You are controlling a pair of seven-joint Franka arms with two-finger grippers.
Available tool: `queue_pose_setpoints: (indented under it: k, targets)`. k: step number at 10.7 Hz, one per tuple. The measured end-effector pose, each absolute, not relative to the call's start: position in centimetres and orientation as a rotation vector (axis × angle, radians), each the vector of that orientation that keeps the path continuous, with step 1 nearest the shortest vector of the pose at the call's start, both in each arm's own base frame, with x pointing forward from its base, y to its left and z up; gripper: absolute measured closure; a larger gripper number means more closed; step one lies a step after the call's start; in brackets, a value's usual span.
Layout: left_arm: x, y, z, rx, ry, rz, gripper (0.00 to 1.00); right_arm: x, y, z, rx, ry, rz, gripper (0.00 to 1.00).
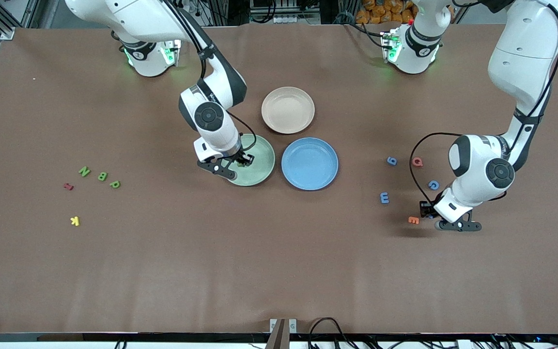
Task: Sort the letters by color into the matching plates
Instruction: 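Place the u on the green plate while the left gripper grasps the x, then return the right gripper to the letters while the left gripper lifts the x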
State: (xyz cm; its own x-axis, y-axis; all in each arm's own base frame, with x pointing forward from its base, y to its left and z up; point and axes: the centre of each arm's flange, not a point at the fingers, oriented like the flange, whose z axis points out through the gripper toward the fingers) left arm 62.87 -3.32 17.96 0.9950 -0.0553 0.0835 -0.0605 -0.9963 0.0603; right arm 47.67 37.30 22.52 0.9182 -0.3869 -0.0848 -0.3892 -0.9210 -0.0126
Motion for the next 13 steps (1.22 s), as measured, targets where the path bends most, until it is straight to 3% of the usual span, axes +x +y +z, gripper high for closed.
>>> queue_pose_setpoints:
  k: [4, 9, 13]
  targets:
    - [63.2, -3.3, 18.3, 3.074, -0.09, 0.143, 0.65, 48.1, 37.0, 22.9, -3.068, 0.611, 0.14, 0.02]
    - [63.8, -3.5, 20.3, 3.075, -0.098, 0.158, 0.65, 56.5, 22.8, 23.9, -3.052, 0.711, 0.118, 0.0]
    - [63.8, -4.6, 22.5, 3.079, -0.131, 0.126, 0.65, 59.8, 11.2, 23.9, -3.024, 0.786, 0.12, 0.0]
